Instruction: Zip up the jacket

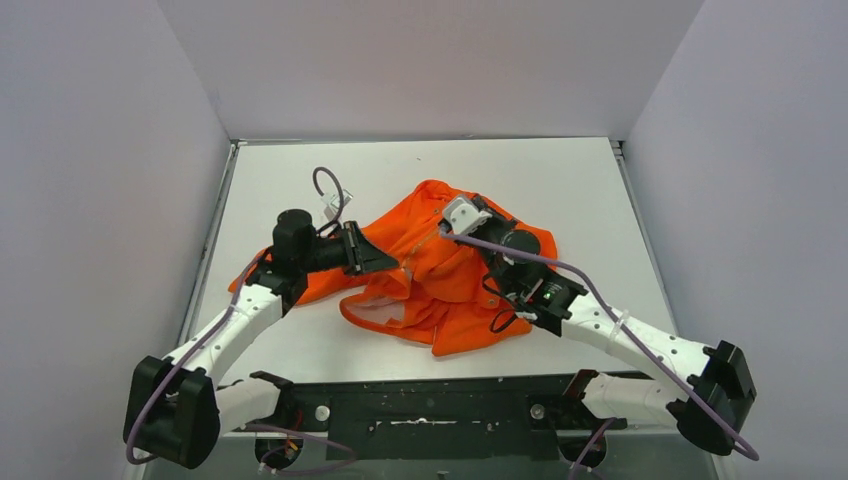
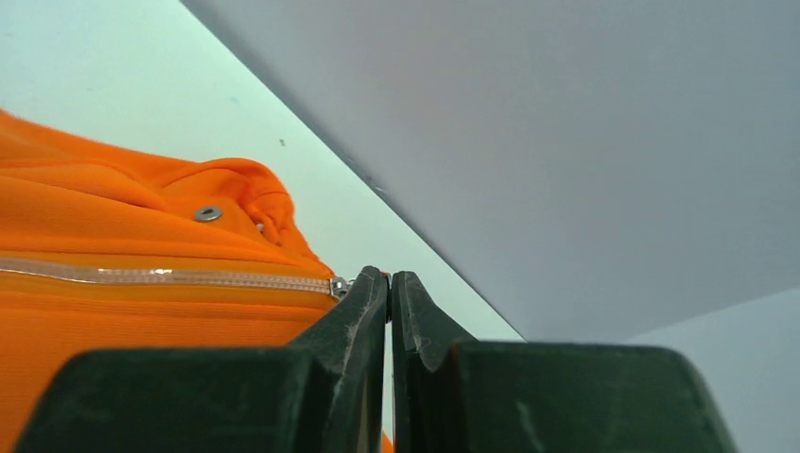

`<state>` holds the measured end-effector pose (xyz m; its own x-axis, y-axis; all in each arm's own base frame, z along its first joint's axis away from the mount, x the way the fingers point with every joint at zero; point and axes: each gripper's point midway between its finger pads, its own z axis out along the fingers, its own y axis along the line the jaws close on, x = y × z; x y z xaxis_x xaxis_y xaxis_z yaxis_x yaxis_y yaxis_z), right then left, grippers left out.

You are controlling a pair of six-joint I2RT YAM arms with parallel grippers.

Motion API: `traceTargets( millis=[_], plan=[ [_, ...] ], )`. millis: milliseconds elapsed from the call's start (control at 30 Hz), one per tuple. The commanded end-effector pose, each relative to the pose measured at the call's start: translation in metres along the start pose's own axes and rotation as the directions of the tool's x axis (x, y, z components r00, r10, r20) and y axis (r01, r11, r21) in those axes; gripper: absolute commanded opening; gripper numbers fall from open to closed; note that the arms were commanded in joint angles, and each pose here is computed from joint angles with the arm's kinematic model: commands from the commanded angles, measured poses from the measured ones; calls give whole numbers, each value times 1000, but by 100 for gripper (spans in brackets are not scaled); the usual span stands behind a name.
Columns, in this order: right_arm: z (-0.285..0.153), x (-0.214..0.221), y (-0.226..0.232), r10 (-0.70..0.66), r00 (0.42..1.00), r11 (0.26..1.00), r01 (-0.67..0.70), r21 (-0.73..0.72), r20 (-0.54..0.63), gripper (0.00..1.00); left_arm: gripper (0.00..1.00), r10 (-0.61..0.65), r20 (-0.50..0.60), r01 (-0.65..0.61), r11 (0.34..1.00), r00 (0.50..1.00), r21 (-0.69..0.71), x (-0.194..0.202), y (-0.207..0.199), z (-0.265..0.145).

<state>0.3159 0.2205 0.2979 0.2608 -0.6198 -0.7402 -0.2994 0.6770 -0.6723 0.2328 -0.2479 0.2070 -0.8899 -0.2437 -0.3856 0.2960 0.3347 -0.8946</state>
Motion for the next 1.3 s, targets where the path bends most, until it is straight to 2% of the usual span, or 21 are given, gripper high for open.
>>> traceTargets(
  millis=[0, 233, 433, 800, 900, 1067, 1267],
  plan=[
    [-18, -12, -120, 120, 993, 932, -108, 345, -12, 0, 0, 42, 28, -37, 988, 999, -148, -24, 16, -22],
    [-29, -13, -176, 176, 984, 880, -161, 447, 8, 0, 0, 108, 154, -65, 964, 982, -259, -78, 11, -55],
    [-38, -6, -219, 220, 976, 836, -190, 514, 3, 0, 0, 138, 323, -39, 955, 936, -295, -121, -4, -77],
    [-57, -5, -307, 240, 970, 745, -204, 636, 31, 0, 0, 194, 430, -53, 947, 882, -317, -167, -33, -90],
    [-60, -2, -332, 245, 969, 728, -202, 655, 26, 0, 0, 186, 438, -37, 945, 880, -325, -171, -28, -92],
    [-55, 5, -348, 253, 967, 725, -199, 659, 14, 0, 0, 166, 454, 10, 933, 875, -360, -162, -4, -96],
    [-44, 25, -354, 285, 958, 727, -212, 653, -7, 0, 0, 110, 441, 91, 907, 891, -411, -122, 40, -102]
  ],
)
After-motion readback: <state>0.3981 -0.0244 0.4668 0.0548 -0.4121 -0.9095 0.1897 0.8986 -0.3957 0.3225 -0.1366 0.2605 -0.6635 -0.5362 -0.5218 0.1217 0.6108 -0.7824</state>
